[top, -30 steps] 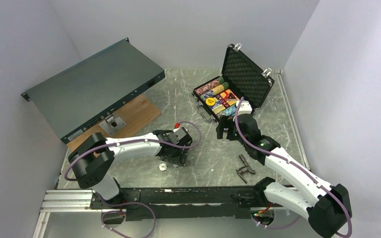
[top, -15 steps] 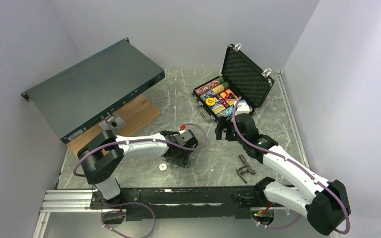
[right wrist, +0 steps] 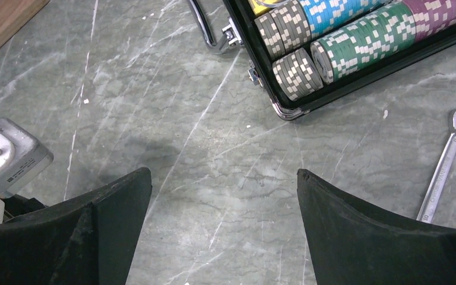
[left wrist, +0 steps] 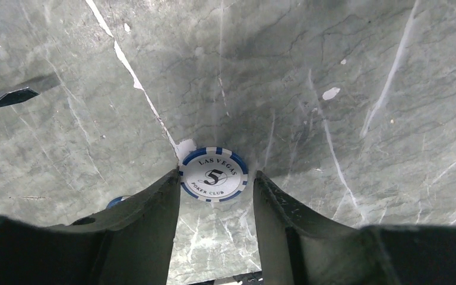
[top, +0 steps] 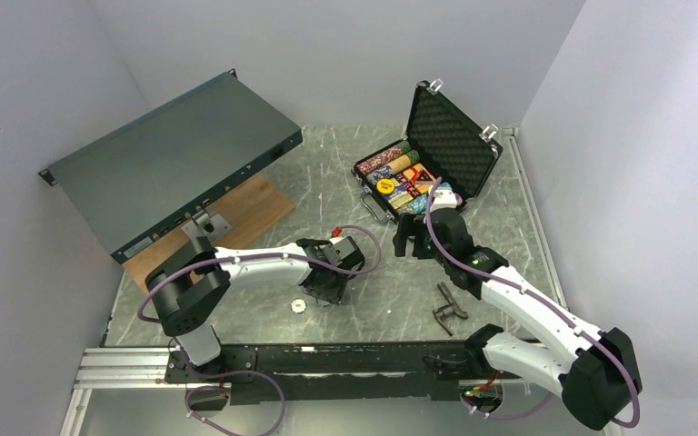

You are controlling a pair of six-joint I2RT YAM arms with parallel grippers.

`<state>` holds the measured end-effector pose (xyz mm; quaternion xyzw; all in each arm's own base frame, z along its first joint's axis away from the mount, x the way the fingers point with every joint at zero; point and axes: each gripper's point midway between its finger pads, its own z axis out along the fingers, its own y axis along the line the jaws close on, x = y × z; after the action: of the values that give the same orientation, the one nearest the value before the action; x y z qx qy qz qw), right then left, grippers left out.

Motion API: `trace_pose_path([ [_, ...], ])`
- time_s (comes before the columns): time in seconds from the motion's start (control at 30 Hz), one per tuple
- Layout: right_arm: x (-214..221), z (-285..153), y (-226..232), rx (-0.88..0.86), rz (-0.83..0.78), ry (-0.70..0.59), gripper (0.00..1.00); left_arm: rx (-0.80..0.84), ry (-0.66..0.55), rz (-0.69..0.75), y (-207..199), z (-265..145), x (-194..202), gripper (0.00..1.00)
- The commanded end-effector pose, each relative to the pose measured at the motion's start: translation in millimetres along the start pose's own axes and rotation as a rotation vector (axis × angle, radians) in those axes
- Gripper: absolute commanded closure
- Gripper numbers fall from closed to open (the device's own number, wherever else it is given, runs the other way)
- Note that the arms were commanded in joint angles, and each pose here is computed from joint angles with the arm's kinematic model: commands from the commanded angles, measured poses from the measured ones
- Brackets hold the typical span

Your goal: Pack up texas hold em set

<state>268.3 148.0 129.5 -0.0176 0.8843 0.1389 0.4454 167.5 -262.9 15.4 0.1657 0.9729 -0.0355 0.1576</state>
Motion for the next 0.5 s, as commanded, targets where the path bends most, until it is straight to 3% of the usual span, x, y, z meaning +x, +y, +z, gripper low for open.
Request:
trace_pose_path([
  [0.0,-4.2,2.8,4.9,-0.022,0.024,-0.020,0.06,-0.034,0.015,0.029,4.3,11.1,5.1,0.51],
  [0.2,-0.6,2.6,1.4,-0.008,0.036,-0.019,0.07,-0.057,-0.026,0.040,12.2,2.9,-1.3,0.62],
  [0.47,1.3,2.5,-6.0,-0.036,0.140,-0.021,0.06,-0.033,-0.205,0.088,10.9,-42.7,-45.9,0.72],
])
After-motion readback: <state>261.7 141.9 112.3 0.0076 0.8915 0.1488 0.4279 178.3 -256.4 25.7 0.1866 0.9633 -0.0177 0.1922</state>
